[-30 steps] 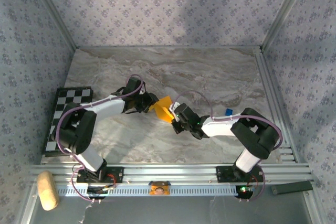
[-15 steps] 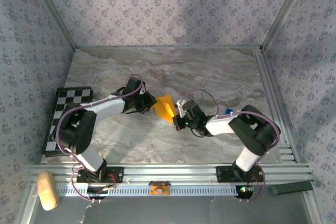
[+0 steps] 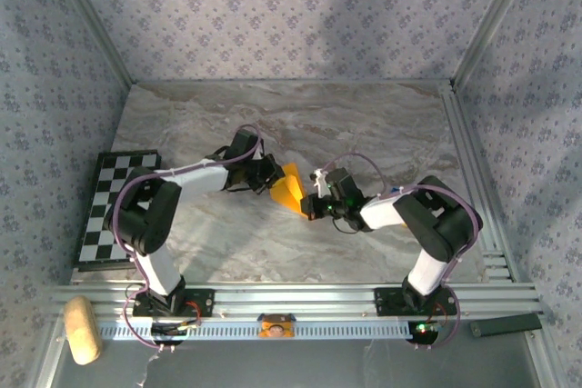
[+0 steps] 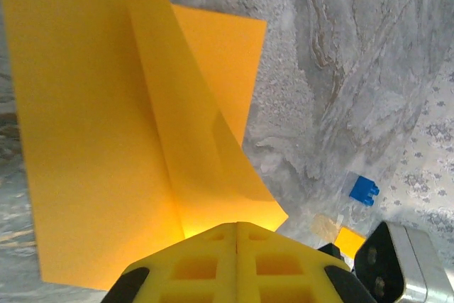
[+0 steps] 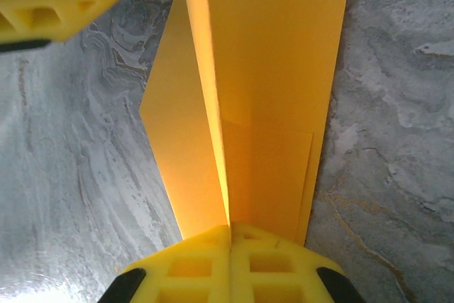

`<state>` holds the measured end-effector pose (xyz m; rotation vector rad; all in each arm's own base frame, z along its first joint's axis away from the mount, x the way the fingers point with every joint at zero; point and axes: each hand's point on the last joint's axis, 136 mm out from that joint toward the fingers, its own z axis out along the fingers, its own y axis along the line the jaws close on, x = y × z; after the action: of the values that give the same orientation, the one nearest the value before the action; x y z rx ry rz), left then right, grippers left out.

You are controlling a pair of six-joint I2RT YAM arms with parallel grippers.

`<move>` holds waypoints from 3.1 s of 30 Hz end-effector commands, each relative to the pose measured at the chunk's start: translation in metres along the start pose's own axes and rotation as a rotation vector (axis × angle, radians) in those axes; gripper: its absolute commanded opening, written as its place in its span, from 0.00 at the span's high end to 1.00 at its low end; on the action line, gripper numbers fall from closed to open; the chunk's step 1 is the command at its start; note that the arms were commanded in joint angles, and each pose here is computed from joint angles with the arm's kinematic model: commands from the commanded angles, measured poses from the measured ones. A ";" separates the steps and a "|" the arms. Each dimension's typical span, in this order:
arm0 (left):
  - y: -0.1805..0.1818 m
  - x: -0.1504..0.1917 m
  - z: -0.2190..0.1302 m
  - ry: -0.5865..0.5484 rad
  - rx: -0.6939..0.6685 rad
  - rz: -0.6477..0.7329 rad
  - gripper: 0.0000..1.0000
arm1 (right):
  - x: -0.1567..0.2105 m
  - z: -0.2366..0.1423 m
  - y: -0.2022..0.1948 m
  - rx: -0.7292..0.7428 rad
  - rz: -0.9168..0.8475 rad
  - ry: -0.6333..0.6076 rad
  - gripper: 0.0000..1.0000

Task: Fold a paper plane with a square sheet of paper (pick it up from the middle)
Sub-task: Fourth fold the wing at the center of the table.

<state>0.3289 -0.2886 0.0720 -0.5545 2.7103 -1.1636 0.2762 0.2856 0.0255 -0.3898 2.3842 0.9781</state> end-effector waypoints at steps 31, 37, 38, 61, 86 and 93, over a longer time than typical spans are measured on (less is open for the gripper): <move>-0.001 0.005 0.047 0.031 -0.002 0.035 0.96 | 0.035 0.009 -0.033 -0.005 0.357 0.214 0.97; 0.000 0.004 0.053 0.033 -0.014 0.042 0.96 | 0.035 0.008 -0.034 -0.008 0.381 0.220 0.96; 0.000 0.003 0.053 0.032 -0.013 0.042 0.96 | 0.035 0.008 -0.035 -0.007 0.384 0.222 0.96; 0.015 0.000 0.060 0.019 -0.069 0.029 0.96 | 0.042 0.008 -0.041 0.016 0.417 0.261 0.97; 0.041 0.002 0.065 0.021 -0.144 0.011 0.98 | 0.030 -0.006 -0.021 -0.036 0.404 0.272 0.87; 0.043 0.003 0.065 0.022 -0.150 0.012 0.98 | 0.036 -0.012 -0.017 -0.049 0.411 0.285 0.88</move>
<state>0.3375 -0.3198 0.0228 -0.5110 2.7748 -1.1057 0.2766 0.2782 0.0257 -0.1027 2.6238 1.2924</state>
